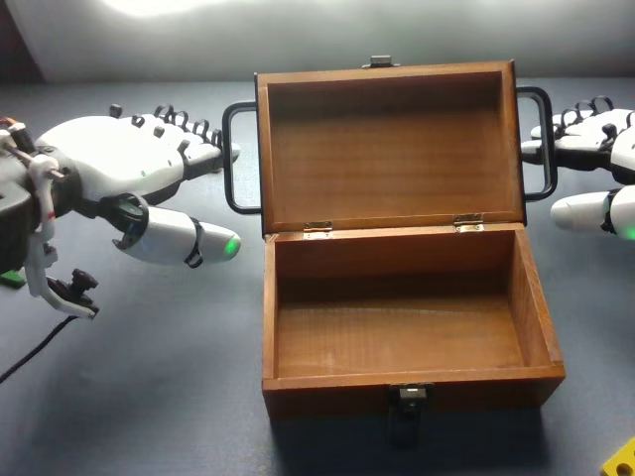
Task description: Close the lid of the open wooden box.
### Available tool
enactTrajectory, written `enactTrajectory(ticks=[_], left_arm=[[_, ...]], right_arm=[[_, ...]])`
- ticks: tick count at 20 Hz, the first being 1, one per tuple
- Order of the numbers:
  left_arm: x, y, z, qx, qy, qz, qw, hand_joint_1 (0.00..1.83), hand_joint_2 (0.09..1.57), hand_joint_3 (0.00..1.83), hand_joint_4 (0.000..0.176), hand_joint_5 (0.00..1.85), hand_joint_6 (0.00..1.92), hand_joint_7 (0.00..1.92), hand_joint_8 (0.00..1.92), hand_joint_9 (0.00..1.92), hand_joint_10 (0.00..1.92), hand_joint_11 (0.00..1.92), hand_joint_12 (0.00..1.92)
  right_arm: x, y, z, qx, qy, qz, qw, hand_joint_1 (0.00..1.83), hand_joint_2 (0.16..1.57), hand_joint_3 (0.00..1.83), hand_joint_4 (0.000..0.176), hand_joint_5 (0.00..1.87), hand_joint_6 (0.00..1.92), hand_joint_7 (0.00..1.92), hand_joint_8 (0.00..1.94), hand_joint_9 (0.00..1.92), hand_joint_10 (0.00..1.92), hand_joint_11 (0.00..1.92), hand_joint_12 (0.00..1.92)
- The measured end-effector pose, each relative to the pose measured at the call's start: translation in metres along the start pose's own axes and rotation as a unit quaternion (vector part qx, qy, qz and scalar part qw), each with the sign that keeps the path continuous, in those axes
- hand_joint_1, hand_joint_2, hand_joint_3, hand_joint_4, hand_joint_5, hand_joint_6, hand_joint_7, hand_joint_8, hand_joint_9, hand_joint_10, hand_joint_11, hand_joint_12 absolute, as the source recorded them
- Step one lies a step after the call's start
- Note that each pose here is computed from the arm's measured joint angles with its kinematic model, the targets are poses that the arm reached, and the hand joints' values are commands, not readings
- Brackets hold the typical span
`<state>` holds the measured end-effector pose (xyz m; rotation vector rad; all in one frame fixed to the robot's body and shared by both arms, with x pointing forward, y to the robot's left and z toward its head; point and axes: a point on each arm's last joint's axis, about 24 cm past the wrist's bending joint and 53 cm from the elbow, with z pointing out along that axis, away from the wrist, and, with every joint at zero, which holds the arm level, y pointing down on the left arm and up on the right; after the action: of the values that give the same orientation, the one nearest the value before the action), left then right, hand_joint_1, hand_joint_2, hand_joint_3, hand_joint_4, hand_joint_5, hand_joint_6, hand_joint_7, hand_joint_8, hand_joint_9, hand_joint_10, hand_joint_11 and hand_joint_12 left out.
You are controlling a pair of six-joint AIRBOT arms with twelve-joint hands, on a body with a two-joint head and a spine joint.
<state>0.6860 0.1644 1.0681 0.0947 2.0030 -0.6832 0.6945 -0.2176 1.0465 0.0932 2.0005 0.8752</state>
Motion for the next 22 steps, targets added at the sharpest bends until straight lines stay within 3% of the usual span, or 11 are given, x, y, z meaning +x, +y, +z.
enactTrajectory(ticks=[2, 5, 11, 13, 14, 15, 20, 22], left_arm=[[-0.003, -0.001, -0.006, 0.007, -0.010, -0.016, 0.9998, 0.00, 1.31, 0.01, 0.000, 0.00, 0.00, 0.00, 0.00, 0.00, 0.00, 0.02, 0.00], [-0.015, -0.003, -0.014, 0.020, -0.035, -0.031, 0.9987, 0.00, 1.29, 0.00, 0.000, 0.00, 0.00, 0.01, 0.01, 0.02, 0.01, 0.06, 0.02], [-0.015, -0.013, -0.028, 0.042, -0.050, -0.046, 0.9968, 0.00, 1.24, 0.00, 0.000, 0.00, 0.00, 0.05, 0.01, 0.05, 0.01, 0.06, 0.02], [-0.022, -0.024, -0.034, 0.062, -0.068, -0.050, 0.9945, 0.00, 1.24, 0.00, 0.000, 0.00, 0.00, 0.04, 0.01, 0.04, 0.00, 0.05, 0.02], [-0.025, -0.024, -0.035, 0.065, -0.073, -0.048, 0.9940, 0.00, 1.23, 0.00, 0.000, 0.00, 0.00, 0.04, 0.00, 0.04, 0.00, 0.05, 0.02], [-0.027, -0.021, -0.037, 0.063, -0.078, -0.051, 0.9936, 0.00, 1.22, 0.00, 0.000, 0.01, 0.00, 0.04, 0.00, 0.04, 0.00, 0.05, 0.02], [-0.040, 0.004, -0.054, 0.031, -0.100, -0.068, 0.9922, 0.00, 1.27, 0.00, 0.000, 0.03, 0.00, 0.04, 0.00, 0.06, 0.00, 0.07, 0.03], [-0.049, 0.009, -0.064, 0.024, -0.116, -0.061, 0.9911, 0.00, 1.27, 0.00, 0.000, 0.03, 0.01, 0.07, 0.02, 0.10, 0.02, 0.13, 0.06]], right_arm=[[0.003, 0.003, 0.000, -0.002, 0.003, 0.004, 1.0000, 0.00, 1.36, 0.00, 0.000, 0.14, 0.00, 0.04, 0.00, 0.00, 0.00, 0.01, 0.00], [0.005, 0.009, -0.002, -0.010, 0.006, 0.003, 0.9999, 0.00, 1.35, 0.00, 0.000, 0.15, 0.00, 0.05, 0.00, 0.00, 0.00, 0.00, 0.00], [0.005, 0.019, -0.006, -0.024, 0.003, 0.012, 0.9996, 0.00, 1.33, 0.00, 0.000, 0.17, 0.01, 0.07, 0.01, 0.00, 0.00, 0.01, 0.00], [0.006, 0.032, -0.007, -0.047, 0.002, 0.012, 0.9988, 0.00, 1.36, 0.00, 0.000, 0.17, 0.01, 0.08, 0.01, 0.00, 0.00, 0.03, 0.01], [0.005, 0.036, -0.007, -0.054, 0.000, 0.012, 0.9985, 0.00, 1.35, 0.00, 0.009, 0.16, 0.00, 0.06, 0.00, 0.00, 0.00, 0.01, 0.00], [0.005, 0.038, -0.007, -0.058, -0.001, 0.011, 0.9983, 0.00, 1.35, 0.00, 0.000, 0.17, 0.00, 0.06, 0.00, 0.00, 0.00, 0.02, 0.01], [0.004, 0.038, -0.008, -0.058, -0.002, 0.013, 0.9982, 0.00, 1.31, 0.00, 0.000, 0.17, 0.00, 0.05, 0.00, 0.00, 0.00, 0.03, 0.01], [0.003, 0.037, -0.008, -0.057, -0.004, 0.016, 0.9983, 0.00, 1.34, 0.00, 0.000, 0.18, 0.01, 0.07, 0.01, 0.00, 0.00, 0.03, 0.01]])
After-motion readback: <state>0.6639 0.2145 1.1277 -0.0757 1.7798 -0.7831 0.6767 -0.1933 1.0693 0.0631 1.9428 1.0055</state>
